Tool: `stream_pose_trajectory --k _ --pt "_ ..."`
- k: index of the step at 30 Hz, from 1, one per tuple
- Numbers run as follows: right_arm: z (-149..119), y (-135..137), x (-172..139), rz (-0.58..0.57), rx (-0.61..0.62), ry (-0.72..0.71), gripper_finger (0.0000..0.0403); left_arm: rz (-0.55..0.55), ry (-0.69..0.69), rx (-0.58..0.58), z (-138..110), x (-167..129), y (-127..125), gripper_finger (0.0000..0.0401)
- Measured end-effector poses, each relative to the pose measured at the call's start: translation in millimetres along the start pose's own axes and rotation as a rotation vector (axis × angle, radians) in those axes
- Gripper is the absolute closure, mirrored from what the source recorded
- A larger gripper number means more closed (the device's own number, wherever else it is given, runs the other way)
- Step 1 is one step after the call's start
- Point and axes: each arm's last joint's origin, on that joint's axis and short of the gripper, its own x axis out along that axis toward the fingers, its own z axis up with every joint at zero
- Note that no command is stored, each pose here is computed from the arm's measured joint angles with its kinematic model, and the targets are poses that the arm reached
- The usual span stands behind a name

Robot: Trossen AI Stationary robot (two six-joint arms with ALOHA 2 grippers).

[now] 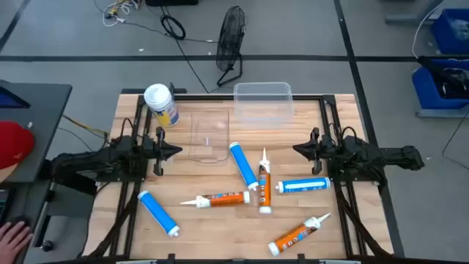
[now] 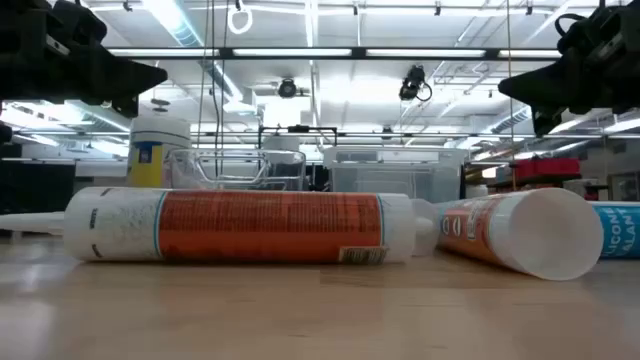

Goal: Pick & place silicon tubes, Sealant and Lysol wipes

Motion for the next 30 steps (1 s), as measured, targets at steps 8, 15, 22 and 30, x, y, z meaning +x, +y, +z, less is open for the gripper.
stream_pose_trajectory --k 8,15,22,30 --pt "1 -1 0 -0.056 -0.021 -0.020 0.0380 0.000 0.000 -0.054 0 0 0 0.0398" --pt "1 -1 0 -0.054 0.010 -0.020 0.0380 0.000 0.000 -0.075 0 0 0 0.0398" --pt "1 -1 0 -0.038 -0.001 -0.014 0.0397 0.000 -0.001 -0.083 0 0 0 0.0398" --pt "15 2 -2 -0.003 0.032 -0.041 0.0395 0.017 -0.024 -0.126 6 -1 1 0.0398"
